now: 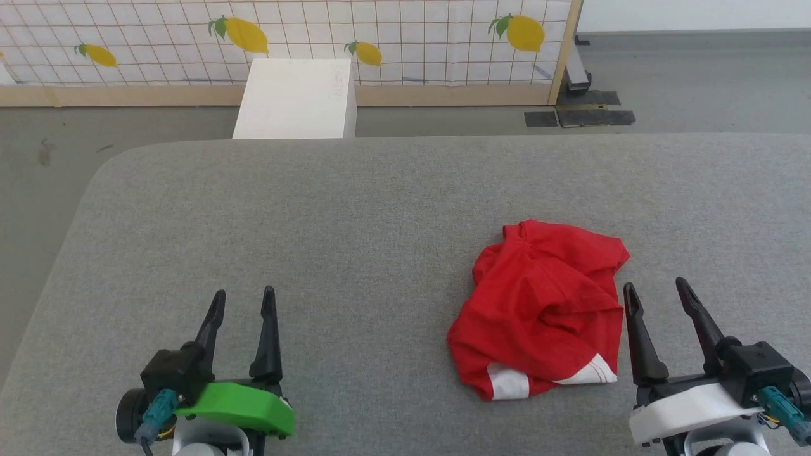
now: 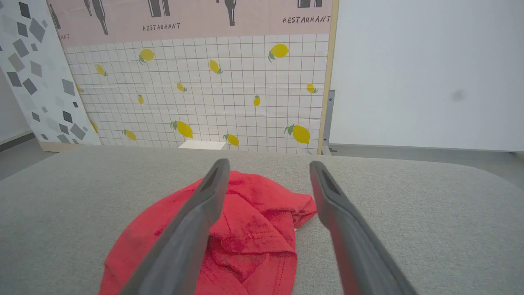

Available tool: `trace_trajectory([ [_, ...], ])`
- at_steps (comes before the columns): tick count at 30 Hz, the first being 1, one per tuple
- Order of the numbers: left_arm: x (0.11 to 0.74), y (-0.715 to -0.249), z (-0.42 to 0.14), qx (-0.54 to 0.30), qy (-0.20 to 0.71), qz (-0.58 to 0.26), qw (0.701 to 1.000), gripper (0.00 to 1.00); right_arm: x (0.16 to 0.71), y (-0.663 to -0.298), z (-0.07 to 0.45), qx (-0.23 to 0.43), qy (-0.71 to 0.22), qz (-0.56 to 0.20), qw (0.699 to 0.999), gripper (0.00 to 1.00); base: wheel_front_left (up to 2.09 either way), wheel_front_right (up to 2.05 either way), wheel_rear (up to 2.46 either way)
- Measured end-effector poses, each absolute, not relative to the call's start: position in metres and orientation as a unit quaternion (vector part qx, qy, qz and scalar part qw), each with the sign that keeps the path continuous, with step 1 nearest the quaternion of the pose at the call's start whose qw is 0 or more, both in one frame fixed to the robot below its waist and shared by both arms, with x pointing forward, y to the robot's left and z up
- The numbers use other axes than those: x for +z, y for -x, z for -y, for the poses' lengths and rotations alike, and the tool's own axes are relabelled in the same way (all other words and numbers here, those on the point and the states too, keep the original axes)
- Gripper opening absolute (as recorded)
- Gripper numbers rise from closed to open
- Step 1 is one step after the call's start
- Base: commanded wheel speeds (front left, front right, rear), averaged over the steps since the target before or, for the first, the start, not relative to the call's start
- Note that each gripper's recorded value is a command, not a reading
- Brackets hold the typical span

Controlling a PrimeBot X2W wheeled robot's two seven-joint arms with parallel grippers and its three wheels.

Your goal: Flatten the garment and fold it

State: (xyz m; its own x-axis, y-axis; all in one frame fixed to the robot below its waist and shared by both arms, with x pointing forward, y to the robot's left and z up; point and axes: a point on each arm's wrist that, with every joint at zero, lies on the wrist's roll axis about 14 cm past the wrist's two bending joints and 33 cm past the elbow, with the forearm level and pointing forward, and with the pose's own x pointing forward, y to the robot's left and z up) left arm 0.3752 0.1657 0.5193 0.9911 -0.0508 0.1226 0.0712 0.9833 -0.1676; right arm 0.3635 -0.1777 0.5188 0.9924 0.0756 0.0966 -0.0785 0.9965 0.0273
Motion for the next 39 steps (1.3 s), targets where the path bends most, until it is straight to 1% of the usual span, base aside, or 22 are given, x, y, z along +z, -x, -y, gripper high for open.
trace_trajectory([
  [18, 0.516, -0.374, -0.167, -0.03, 0.085, 0.054, 0.994, 1.0, 0.512, -0.365, 0.172, 0.046, -0.019, 0.035, 0.998, 1.0, 0.0, 0.0, 0.0],
  [20, 0.515, -0.375, -0.166, -0.03, 0.086, 0.052, 0.994, 1.0, 0.499, -0.365, 0.166, 0.056, -0.022, -0.001, 0.998, 1.0, 0.0, 0.0, 0.0],
  [24, 0.511, -0.377, -0.165, -0.032, 0.087, 0.047, 0.995, 1.0, 0.449, -0.362, 0.153, 0.074, -0.014, -0.136, 0.988, 1.0, 0.0, 0.0, 0.0],
  [26, 0.509, -0.379, -0.164, -0.033, 0.087, 0.044, 0.995, 1.0, 0.431, -0.363, 0.149, 0.082, -0.007, -0.195, 0.977, 1.0, 0.0, 0.0, 0.0],
  [30, 0.506, -0.381, -0.164, -0.031, 0.09, 0.04, 0.995, 1.0, 0.405, -0.363, 0.141, 0.095, 0.005, -0.286, 0.953, 1.0, 0.0, 0.0, 0.0],
  [33, 0.503, -0.38, -0.165, -0.029, 0.09, 0.035, 0.995, 1.0, 0.389, -0.358, 0.14, 0.098, 0.014, -0.344, 0.934, 1.0, 0.0, 0.0, 0.0],
  [36, 0.502, -0.379, -0.167, -0.026, 0.09, 0.034, 0.995, 1.0, 0.382, -0.357, 0.139, 0.1, 0.019, -0.37, 0.924, 1.0, 0.0, 0.0, 0.0],
  [37, 0.501, -0.378, -0.169, -0.023, 0.09, 0.032, 0.995, 1.0, 0.378, -0.355, 0.136, 0.105, 0.021, -0.385, 0.917, 0.36, 0.0, 0.0, 0.0],
  [38, 0.5, -0.377, -0.17, -0.022, 0.09, 0.031, 0.995, 1.0, 0.377, -0.355, 0.134, 0.108, 0.019, -0.389, 0.915, 0.14, 0.0, 0.0, 0.0],
  [39, 0.5, -0.376, -0.17, -0.021, 0.09, 0.031, 0.995, 1.0, 0.379, -0.356, 0.131, 0.113, 0.019, -0.387, 0.915, 0.0, 0.0, 0.0, 0.0],
])
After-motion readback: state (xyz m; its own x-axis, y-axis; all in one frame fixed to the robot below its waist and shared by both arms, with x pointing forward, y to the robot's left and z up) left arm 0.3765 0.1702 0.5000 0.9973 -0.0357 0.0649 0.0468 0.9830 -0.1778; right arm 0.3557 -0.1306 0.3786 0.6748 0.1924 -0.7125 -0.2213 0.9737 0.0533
